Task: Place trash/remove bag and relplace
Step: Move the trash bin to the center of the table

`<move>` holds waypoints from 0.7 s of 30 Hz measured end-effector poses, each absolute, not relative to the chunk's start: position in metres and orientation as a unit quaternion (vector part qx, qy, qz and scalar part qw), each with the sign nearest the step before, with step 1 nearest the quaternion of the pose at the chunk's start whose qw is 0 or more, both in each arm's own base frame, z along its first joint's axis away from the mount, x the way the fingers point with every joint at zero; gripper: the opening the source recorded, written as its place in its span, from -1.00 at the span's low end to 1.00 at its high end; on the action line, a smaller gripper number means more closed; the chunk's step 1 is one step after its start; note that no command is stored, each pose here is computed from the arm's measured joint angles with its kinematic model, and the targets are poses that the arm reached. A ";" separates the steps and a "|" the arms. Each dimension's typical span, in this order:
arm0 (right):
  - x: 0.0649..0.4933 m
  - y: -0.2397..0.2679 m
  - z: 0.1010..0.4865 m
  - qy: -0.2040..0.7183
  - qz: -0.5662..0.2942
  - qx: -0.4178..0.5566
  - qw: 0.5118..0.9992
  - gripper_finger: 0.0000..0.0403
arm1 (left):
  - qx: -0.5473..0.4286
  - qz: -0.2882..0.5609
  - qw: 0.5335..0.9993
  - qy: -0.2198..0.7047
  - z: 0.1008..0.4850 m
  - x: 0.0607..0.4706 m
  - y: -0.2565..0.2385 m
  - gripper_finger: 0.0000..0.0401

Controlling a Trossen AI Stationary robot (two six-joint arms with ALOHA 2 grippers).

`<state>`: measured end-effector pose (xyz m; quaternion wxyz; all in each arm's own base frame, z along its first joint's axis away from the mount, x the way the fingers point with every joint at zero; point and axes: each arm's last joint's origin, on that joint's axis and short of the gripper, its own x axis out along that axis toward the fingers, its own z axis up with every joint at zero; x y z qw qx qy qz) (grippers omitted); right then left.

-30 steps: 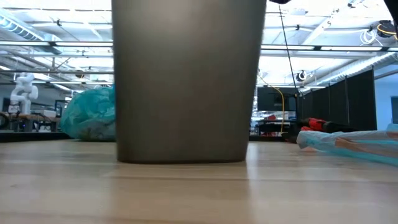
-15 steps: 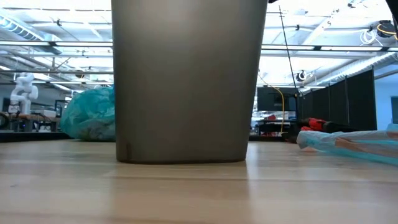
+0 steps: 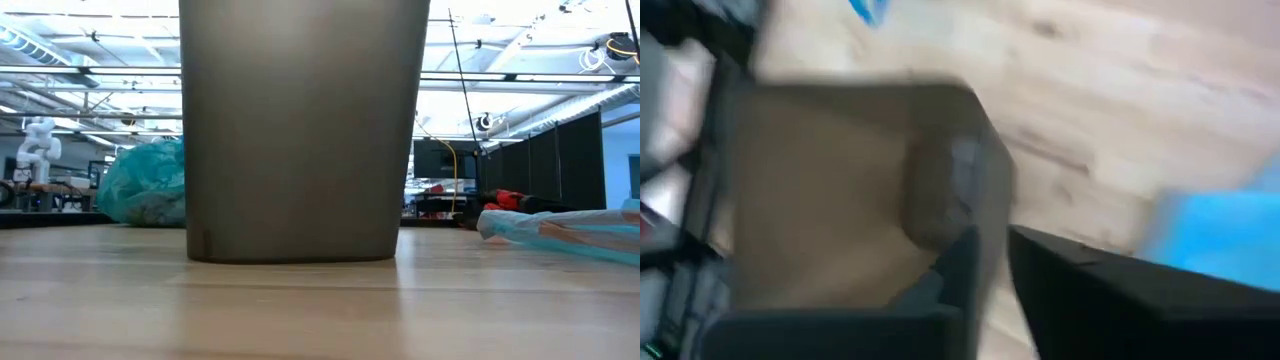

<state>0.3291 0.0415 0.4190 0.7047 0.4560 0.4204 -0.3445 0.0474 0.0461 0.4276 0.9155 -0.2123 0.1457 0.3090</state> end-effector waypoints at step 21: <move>0.336 0.106 0.371 0.499 -0.296 0.457 0.674 -1.00 | -0.343 0.184 0.880 0.271 0.354 0.040 0.025 -0.99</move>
